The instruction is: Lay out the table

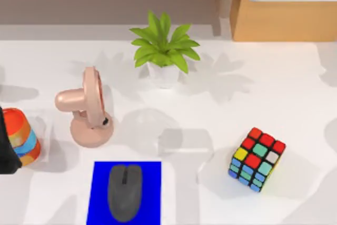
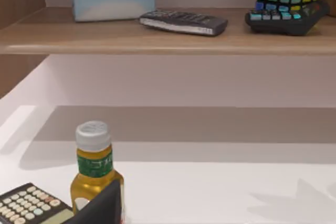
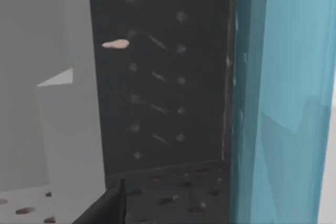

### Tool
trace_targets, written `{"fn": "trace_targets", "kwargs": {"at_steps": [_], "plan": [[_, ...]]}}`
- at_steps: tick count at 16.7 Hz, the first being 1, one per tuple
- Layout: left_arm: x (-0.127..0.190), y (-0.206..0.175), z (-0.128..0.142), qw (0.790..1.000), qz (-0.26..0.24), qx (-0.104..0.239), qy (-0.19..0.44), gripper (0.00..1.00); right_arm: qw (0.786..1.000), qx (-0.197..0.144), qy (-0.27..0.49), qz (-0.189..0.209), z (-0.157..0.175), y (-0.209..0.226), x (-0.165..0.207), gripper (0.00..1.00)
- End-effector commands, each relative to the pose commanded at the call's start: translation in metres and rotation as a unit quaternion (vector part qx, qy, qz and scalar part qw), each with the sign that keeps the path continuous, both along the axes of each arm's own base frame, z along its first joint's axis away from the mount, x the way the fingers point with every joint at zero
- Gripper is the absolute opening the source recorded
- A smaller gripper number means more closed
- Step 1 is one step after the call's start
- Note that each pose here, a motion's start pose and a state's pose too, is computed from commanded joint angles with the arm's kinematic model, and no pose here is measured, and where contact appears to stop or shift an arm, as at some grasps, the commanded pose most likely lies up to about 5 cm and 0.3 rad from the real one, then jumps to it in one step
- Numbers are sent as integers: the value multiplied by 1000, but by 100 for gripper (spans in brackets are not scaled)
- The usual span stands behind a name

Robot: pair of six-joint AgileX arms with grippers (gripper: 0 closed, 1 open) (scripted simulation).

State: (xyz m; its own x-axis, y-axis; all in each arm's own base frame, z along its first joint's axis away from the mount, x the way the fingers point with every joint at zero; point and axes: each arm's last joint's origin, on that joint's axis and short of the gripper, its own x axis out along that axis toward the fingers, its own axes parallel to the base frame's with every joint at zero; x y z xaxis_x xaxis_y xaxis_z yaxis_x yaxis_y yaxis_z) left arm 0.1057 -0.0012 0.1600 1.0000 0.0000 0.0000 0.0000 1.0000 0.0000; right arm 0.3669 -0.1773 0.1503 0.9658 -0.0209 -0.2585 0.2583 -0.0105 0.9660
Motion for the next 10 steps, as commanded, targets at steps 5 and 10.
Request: {"fn": "trace_targets", "kwargs": {"at_steps": [5, 10], "plan": [[0, 0, 0, 1000, 0, 0, 0, 100, 1000, -2, -7, 3, 5, 1, -23, 100], [0, 0, 0, 1000, 0, 0, 0, 100, 1000, -2, 2, -1, -1, 0, -47, 100]]}}
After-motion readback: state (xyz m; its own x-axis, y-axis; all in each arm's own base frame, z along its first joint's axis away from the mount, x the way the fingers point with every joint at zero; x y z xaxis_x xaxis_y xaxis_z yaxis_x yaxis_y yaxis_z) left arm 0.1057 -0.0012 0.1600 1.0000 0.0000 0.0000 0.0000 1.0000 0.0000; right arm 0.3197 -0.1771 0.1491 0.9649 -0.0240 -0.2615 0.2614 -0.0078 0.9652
